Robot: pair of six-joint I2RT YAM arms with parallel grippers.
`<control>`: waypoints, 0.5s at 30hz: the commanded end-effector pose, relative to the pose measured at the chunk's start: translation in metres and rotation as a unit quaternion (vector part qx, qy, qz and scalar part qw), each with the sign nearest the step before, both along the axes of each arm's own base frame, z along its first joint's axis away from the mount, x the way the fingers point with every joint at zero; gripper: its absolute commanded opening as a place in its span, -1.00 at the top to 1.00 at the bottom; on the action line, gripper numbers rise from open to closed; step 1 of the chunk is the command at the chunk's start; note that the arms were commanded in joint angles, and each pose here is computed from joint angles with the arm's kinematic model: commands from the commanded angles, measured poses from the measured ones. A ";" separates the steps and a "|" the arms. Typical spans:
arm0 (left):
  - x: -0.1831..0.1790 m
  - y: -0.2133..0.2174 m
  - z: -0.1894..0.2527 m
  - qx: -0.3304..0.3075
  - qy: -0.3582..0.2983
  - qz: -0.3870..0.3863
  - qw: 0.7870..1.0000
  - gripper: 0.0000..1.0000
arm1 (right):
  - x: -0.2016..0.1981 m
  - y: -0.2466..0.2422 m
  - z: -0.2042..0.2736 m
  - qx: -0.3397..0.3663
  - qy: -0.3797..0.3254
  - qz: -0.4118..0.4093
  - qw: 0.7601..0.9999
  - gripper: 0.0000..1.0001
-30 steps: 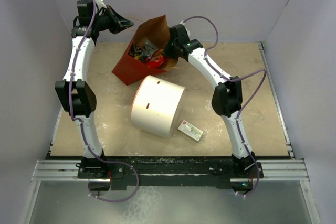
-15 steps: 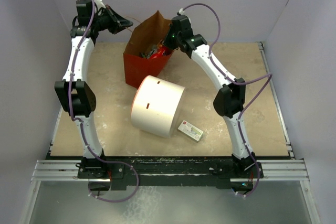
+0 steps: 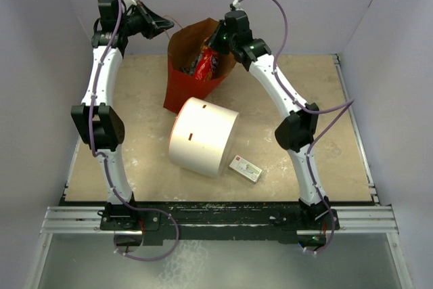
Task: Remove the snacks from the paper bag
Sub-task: Take out the snack from the paper bag.
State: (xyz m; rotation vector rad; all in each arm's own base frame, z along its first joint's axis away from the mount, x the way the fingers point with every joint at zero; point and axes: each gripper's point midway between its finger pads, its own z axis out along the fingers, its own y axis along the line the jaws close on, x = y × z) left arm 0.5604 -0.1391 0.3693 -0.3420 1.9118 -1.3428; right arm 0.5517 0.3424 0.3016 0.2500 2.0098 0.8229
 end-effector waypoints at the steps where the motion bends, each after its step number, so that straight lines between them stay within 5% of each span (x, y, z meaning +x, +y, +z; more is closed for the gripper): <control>1: -0.011 -0.002 0.054 -0.009 -0.077 -0.008 0.997 1.00 | -0.025 -0.016 0.169 0.110 -0.172 0.001 0.979 1.00; 15: -0.011 0.000 0.049 -0.006 -0.072 -0.003 0.997 1.00 | -0.061 -0.061 0.258 0.151 -0.249 -0.027 0.956 1.00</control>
